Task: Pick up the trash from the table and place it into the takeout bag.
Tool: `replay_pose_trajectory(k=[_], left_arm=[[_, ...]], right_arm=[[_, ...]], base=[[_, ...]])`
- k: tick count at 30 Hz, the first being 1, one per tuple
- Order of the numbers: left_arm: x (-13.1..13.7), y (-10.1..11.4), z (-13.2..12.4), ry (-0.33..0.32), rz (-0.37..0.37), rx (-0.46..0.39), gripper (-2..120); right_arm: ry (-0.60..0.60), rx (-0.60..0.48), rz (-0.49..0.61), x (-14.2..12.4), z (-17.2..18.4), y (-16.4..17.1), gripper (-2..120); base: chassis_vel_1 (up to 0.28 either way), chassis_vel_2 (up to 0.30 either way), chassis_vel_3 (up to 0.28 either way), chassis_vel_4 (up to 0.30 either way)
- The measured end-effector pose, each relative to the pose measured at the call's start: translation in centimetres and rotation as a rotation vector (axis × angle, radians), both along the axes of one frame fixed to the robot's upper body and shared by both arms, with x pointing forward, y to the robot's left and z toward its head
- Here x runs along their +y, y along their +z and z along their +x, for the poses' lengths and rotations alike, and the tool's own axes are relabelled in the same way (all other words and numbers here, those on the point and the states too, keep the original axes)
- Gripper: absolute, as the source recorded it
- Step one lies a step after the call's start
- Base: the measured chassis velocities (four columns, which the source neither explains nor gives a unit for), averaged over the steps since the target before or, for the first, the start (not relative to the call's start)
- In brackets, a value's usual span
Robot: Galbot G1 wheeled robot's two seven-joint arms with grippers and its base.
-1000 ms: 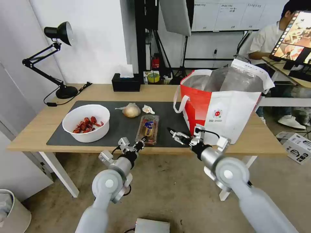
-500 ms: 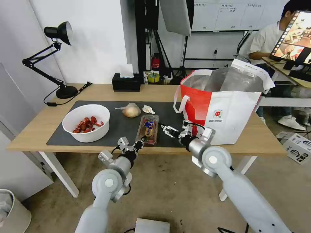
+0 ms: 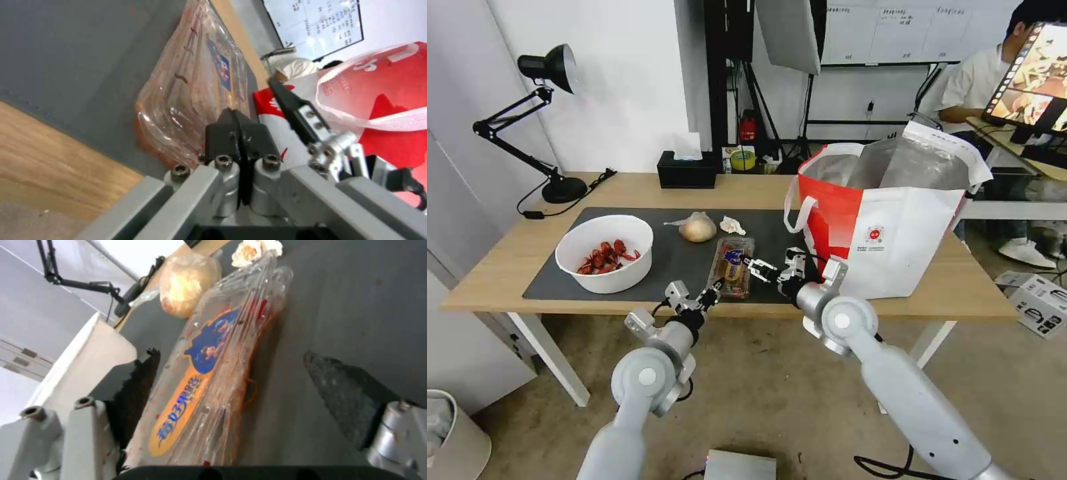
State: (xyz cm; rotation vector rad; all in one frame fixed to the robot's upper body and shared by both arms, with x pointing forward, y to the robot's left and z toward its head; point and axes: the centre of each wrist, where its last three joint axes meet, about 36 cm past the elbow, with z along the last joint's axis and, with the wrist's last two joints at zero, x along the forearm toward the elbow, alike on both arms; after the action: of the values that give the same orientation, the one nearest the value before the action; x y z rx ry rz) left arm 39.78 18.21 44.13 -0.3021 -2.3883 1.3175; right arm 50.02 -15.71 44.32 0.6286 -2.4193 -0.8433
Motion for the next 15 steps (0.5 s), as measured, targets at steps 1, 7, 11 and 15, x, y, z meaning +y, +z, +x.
replay_pose_trajectory(k=[1, 7, 11, 15], left_arm=[[0.0, 0.0, 0.0, 0.0, 0.001, 0.0, 0], [0.1, 0.1, -0.2, 0.0, 0.0, -0.002, 0], [0.0, 0.1, -0.3, -0.002, -0.001, -0.002, 0], [0.0, 0.1, -0.4, -0.004, -0.001, -0.001, 0]], right_arm=[[-0.001, 0.004, 0.0, 0.2, 0.1, -0.1, 78], [-0.006, 0.021, -0.005, 0.6, 0.2, -0.7, 65], [-0.011, 0.028, -0.012, 0.8, 0.2, -1.1, 59], [-0.013, 0.03, -0.012, 1.0, 0.3, -1.3, 55]], base=[[0.0, 0.0, 0.0, 0.0], [0.0, 0.0, 0.0, 0.0], [0.0, 0.0, 0.0, 0.0], [0.0, 0.0, 0.0, 0.0]])
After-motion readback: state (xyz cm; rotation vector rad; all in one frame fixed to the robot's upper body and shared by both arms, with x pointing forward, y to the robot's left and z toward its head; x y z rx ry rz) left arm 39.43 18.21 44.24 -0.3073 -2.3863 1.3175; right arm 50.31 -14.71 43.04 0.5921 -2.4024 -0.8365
